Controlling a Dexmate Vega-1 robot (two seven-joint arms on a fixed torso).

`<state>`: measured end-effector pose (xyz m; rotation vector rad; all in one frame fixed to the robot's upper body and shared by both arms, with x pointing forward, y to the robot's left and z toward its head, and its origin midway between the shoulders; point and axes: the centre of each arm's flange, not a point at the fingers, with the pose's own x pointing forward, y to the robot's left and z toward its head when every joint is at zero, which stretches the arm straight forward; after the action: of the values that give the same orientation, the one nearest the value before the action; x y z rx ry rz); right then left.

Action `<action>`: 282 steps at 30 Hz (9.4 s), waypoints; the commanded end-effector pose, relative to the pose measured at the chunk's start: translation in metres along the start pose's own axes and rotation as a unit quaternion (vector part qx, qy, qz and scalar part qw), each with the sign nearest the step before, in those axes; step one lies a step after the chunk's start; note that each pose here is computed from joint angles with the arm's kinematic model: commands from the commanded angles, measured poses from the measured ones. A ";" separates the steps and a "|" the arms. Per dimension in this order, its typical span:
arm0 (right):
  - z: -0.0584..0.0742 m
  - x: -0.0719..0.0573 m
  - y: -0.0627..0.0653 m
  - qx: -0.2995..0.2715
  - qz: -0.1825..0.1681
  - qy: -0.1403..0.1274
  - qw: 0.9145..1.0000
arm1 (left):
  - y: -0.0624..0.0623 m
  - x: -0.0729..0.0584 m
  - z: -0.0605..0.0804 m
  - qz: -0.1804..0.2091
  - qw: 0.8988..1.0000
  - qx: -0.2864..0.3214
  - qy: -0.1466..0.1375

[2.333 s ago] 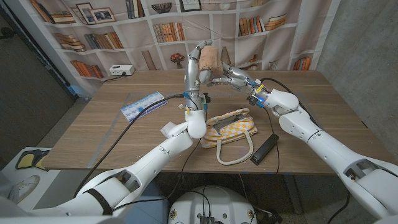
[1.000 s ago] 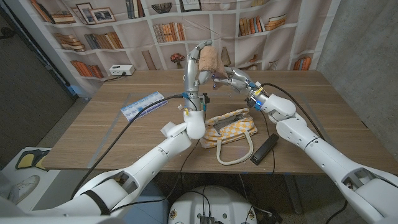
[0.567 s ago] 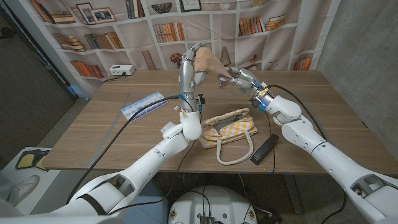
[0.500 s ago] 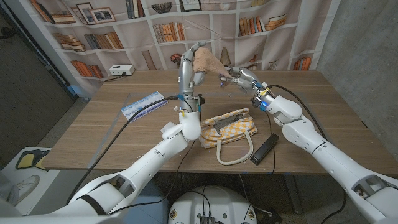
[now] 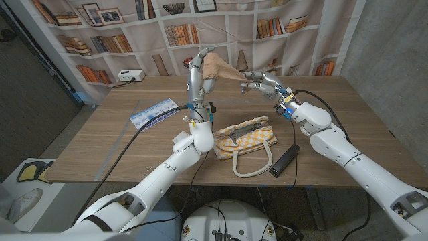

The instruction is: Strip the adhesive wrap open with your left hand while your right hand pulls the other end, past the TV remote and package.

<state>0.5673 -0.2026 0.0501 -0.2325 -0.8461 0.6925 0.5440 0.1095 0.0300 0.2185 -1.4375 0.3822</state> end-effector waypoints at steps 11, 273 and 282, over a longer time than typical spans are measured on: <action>0.015 -0.014 0.000 -0.025 -0.007 0.011 1.000 | 0.015 -0.003 -0.011 0.011 1.000 0.024 0.011; -0.013 -0.220 -0.136 0.057 -0.459 0.044 0.886 | 0.178 -0.059 -0.059 0.113 0.970 0.187 0.109; -0.014 -0.228 -0.133 0.058 -0.477 0.050 0.876 | 0.182 -0.065 -0.063 0.100 0.971 0.193 0.097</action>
<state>0.5401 -0.4462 -0.0305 0.2455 -0.7199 -0.1605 0.5261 0.2879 -0.0501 0.3066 -1.1724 0.8362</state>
